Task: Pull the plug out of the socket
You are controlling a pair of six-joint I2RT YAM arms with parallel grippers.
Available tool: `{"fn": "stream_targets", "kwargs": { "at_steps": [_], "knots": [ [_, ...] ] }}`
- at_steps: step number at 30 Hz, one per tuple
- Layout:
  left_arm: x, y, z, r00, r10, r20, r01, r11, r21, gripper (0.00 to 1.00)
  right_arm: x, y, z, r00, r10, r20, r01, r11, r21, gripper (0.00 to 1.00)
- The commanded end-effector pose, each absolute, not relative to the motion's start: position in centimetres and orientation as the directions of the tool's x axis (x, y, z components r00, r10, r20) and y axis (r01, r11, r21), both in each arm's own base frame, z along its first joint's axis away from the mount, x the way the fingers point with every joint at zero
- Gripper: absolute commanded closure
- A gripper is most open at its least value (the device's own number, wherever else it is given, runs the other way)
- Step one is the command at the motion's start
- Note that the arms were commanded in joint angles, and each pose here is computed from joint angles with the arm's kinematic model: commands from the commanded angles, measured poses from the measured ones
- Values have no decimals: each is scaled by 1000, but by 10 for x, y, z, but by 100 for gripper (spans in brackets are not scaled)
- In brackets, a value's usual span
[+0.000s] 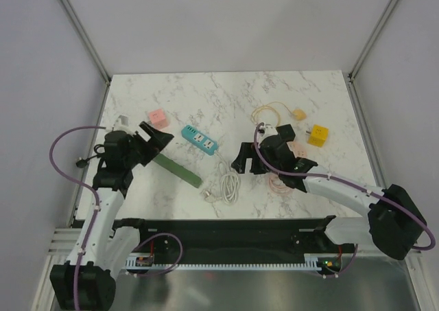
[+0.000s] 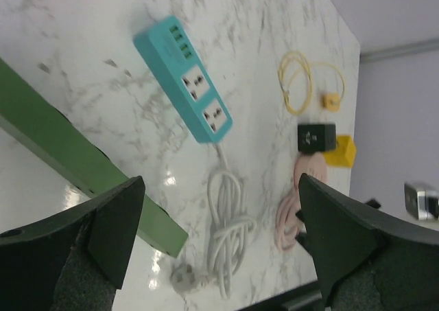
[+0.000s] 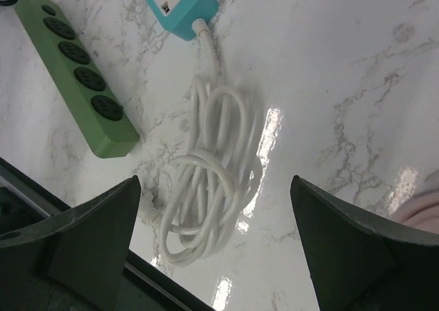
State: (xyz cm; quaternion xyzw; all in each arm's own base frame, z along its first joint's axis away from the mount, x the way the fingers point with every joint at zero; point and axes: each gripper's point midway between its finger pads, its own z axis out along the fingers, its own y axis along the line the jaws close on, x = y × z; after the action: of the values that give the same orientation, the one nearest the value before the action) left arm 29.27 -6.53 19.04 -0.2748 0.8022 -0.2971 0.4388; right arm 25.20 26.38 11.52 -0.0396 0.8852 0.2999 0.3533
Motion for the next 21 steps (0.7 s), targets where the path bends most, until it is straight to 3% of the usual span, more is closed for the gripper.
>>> {"fn": "stream_targets", "kwargs": {
  "at_steps": [1, 5, 11, 19, 21],
  "knots": [
    [261, -115, 175, -599, -574, -558, -43, 719, -694, 0, 255, 244, 118, -713, 211, -669, -203, 851, 485, 2],
    [232, -147, 175, -638, -498, -588, 119, 690, -714, 0, 248, 219, 131, -656, 306, -690, -140, 849, 509, 2],
    [186, -174, 171, -655, -510, -557, 321, 480, -817, 0, 221, 184, 121, -576, 498, -649, -58, 766, 640, 2],
    [150, -187, 176, -673, -495, -550, 461, 300, -835, 0, 193, 166, 91, -543, 647, -535, -29, 622, 782, 2],
    [145, -190, 169, -707, -508, -492, 441, 227, -868, 0, 186, 164, 72, -561, 663, -495, 4, 600, 800, 2]
  ]
}}
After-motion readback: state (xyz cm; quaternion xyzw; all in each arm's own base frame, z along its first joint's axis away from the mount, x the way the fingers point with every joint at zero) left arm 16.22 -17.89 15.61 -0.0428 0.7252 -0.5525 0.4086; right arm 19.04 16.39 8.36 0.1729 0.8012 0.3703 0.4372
